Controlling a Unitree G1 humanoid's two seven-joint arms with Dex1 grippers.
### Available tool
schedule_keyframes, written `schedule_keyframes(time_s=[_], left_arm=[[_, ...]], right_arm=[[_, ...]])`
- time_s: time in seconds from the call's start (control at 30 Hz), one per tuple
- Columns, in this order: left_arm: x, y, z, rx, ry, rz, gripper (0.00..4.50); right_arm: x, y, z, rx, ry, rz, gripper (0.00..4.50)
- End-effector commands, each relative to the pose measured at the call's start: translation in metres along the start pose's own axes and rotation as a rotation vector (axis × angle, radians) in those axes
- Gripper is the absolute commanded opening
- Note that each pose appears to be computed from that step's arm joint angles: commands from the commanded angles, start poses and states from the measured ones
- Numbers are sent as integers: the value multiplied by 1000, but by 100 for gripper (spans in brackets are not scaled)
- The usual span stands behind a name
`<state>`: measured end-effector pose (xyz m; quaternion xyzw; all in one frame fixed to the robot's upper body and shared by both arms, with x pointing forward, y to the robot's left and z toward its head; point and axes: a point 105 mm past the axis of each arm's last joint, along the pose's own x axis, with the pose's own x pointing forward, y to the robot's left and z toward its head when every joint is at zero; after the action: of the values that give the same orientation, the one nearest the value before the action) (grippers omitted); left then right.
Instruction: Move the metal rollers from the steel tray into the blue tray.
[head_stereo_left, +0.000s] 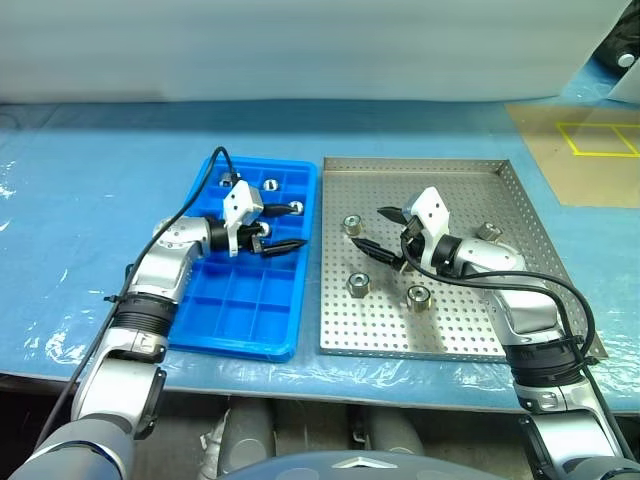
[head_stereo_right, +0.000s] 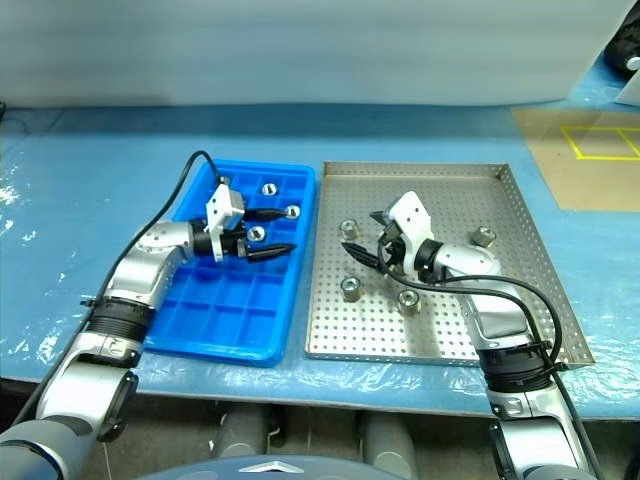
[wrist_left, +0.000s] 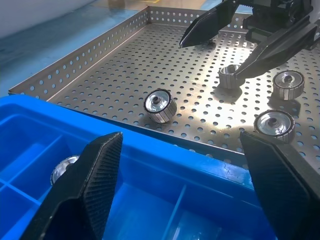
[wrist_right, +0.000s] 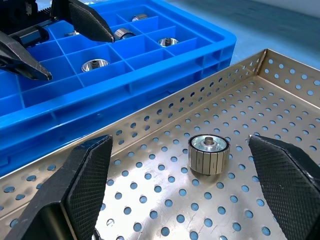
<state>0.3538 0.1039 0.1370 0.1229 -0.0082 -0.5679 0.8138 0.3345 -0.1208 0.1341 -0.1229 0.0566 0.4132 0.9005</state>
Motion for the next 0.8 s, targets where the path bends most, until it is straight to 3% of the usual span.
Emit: schedule_keyframes(time_s=[0.03,0.8], left_arm=[[-2,3,11,42,-19,2,396],[4,10,18,58,-50,39,396]], right_arm=[[-2,3,12,-31,-39,14,445],[-3,0,13,-34,-36,4,445]])
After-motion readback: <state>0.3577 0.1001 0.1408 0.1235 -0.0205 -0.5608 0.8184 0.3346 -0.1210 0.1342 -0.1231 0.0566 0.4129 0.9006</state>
